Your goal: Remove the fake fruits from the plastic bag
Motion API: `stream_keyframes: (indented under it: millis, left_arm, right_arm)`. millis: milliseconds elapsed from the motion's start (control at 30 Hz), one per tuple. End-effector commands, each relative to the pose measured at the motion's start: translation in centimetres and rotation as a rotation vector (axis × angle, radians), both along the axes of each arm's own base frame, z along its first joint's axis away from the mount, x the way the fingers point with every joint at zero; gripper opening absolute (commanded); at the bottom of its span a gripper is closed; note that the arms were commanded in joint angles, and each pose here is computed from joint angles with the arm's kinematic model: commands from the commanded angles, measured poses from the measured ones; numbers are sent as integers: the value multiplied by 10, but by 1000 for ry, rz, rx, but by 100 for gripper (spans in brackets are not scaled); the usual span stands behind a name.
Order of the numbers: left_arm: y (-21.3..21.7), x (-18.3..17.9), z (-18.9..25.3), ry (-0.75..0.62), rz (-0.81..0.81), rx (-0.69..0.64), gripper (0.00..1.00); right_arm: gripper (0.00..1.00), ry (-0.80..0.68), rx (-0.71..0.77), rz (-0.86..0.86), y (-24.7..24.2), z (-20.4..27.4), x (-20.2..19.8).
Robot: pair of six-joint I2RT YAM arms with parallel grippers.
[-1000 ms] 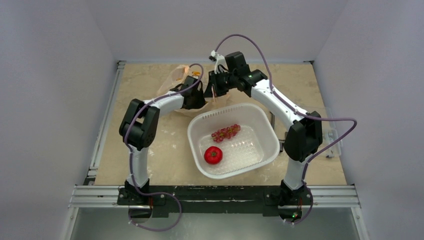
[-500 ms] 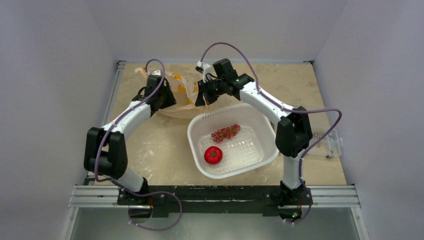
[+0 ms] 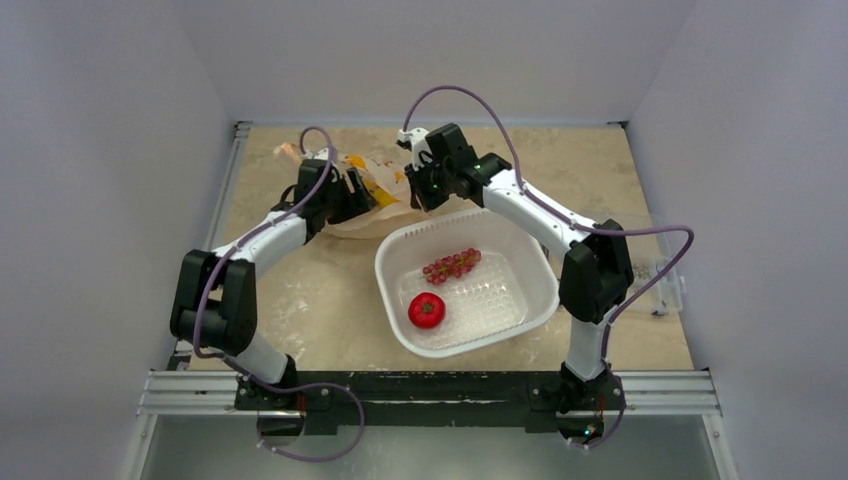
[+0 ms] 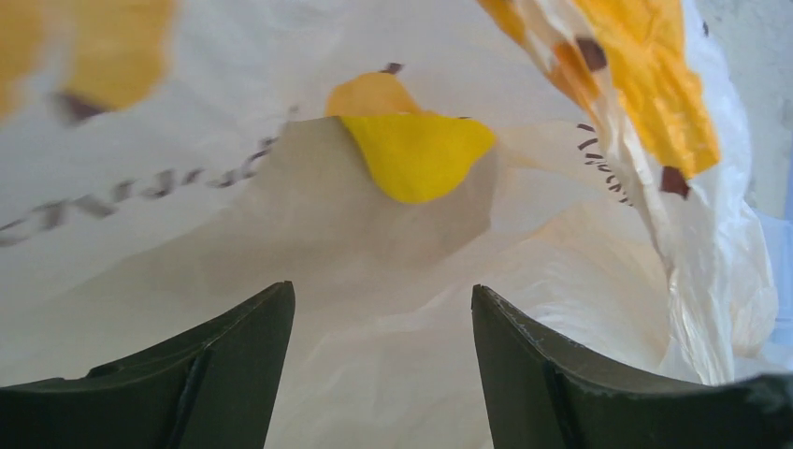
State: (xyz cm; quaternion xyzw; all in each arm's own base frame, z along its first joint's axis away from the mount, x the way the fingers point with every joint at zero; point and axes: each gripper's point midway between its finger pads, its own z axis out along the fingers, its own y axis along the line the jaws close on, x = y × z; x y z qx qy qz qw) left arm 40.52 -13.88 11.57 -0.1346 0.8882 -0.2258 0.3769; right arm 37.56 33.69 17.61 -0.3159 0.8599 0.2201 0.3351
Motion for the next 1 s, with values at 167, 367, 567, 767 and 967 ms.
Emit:
stream_keyframes:
  millis: [167, 367, 567, 767, 967]
  left_arm:
    - [-51, 53, 14, -173, 8, -86, 74]
    - [-57, 68, 4, -189, 36, -58, 75]
    - [-58, 81, -4, -166, 90, -57, 80]
    - [-67, 89, -12, -135, 144, -134, 90]
    - [-69, 101, -29, -65, 213, -89, 92]
  right_arm:
    - [0, -17, 107, 37, 13, 46, -6]
    - [0, 0, 141, 45, 17, 54, -9]
    - [0, 20, 153, 46, 16, 51, -11]
    - [0, 31, 171, 54, 19, 50, -10]
    - [0, 39, 174, 54, 17, 49, -14]
